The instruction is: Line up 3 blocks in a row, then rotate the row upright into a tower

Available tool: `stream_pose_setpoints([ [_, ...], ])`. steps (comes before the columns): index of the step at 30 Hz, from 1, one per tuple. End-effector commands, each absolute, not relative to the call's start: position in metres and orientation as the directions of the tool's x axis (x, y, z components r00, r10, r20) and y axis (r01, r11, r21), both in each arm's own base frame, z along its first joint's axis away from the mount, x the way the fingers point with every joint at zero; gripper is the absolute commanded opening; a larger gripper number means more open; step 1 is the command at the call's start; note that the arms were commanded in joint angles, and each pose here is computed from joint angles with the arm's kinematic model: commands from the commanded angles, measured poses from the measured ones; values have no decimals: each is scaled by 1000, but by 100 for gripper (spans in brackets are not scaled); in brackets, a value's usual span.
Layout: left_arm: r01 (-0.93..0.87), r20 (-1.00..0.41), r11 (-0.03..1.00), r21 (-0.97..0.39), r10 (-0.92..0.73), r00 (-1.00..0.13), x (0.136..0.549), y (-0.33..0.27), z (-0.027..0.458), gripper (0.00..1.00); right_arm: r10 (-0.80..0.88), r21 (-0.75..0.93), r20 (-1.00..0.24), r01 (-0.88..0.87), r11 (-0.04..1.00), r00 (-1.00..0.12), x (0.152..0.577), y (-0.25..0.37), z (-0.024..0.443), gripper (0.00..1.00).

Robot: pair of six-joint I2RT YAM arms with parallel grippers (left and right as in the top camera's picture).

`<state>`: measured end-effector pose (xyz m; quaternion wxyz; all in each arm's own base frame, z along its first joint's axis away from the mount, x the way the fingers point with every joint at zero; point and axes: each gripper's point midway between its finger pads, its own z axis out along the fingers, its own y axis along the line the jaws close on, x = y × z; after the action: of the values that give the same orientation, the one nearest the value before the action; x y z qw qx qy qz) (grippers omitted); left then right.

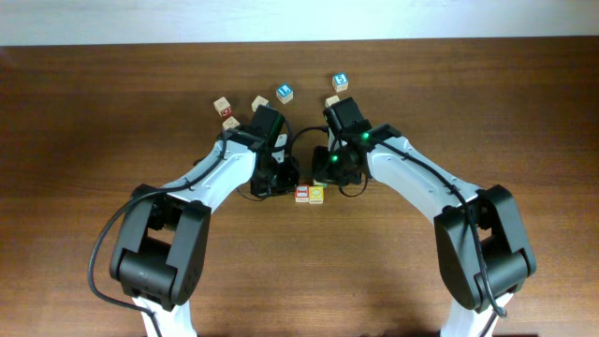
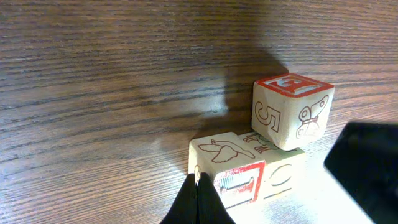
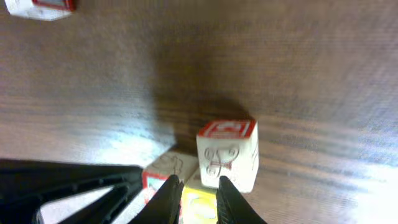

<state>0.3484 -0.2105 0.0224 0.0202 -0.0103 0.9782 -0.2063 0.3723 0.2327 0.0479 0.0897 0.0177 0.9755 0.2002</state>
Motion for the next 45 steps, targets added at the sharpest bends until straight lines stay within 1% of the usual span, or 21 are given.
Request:
stream_pose_setpoints([
  [1,3,-27,911,-412,-8,-1000,345,-214,20,0,54,327,-245,-30,944,-968,388,225,48,23],
  [8,3,-27,911,-412,-8,-1000,345,-214,20,0,41,298,-192,-19,955,-981,382,224,21,23],
  [11,3,-27,911,-412,-8,-1000,345,-214,20,0,28,286,-194,-29,958,-981,382,221,20,22],
  [12,3,-27,911,-412,-8,-1000,345,-214,20,0,32,272,-189,-21,962,-982,381,217,19,22],
  [15,3,-27,911,-412,-8,-1000,345,-214,20,0,50,144,-175,25,989,-983,377,186,12,22],
  [19,3,-27,911,-412,-8,-1000,345,-214,20,0,62,94,-153,48,994,-986,378,159,10,22],
  [21,3,-27,911,-412,-8,-1000,345,-214,20,0,77,103,-121,64,993,-990,374,154,9,23],
  [24,3,-27,911,-412,-8,-1000,345,-214,20,0,33,180,-57,23,983,-998,359,170,9,22],
  [29,3,-27,911,-412,-8,-1000,345,-214,20,0,-6,205,23,-1,979,-1000,335,185,10,22],
  [35,4,-28,911,-412,-8,-1000,345,-214,20,0,-31,250,24,-24,968,-999,330,203,12,22],
  [41,4,-28,911,-412,-8,-1000,345,-214,20,0,-13,273,14,-9,962,-1000,333,212,13,23],
  [42,4,-27,911,-412,-8,-1000,345,-214,20,0,-13,276,7,-11,961,-1000,335,213,13,27],
  [43,4,-27,911,-412,-8,-1000,345,-214,20,0,-13,279,1,-12,960,-1000,336,214,13,34],
  [45,4,-28,911,-412,-8,-1000,345,-214,20,0,-13,282,-4,-14,959,-1000,337,214,15,43],
])
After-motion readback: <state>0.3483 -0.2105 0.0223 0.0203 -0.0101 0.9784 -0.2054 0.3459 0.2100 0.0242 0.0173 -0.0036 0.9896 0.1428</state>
